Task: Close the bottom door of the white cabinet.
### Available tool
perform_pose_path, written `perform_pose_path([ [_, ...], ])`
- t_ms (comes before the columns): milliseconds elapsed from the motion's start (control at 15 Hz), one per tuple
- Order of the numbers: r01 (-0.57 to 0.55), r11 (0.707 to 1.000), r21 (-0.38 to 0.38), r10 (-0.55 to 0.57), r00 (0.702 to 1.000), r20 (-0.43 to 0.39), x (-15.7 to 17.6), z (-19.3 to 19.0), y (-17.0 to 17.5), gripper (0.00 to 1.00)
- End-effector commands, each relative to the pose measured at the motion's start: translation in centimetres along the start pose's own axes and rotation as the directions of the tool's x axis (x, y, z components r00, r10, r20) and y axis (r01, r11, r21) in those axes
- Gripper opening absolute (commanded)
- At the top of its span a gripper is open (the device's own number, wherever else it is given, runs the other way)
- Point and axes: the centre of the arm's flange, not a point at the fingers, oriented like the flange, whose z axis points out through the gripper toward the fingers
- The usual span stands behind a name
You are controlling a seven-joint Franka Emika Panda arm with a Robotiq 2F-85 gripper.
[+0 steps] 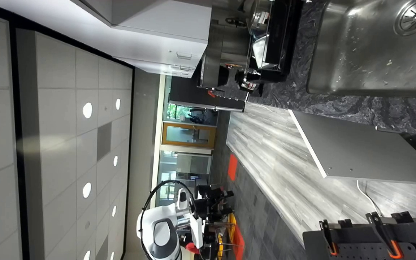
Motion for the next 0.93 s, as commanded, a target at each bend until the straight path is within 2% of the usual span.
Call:
perform_pose_path([
  [0,0.046,0.998,-0.041,-0.047,0.999,-0.023,3.7,2.4,-2.6,1.0],
  [200,0.089,0.991,-0.095,-0.093,0.995,-0.04,5.6,4.3,-4.5,1.0],
  [267,0.084,0.994,-0.064,-0.087,0.995,-0.049,3.2,2.7,-3.6,1.0],
  [467,0.103,0.992,-0.074,-0.106,0.994,-0.033,4.1,4.2,-4.6,1.0],
  [867,0.113,0.99,-0.085,-0.117,0.992,-0.038,4.9,4.7,-4.9,1.0],
])
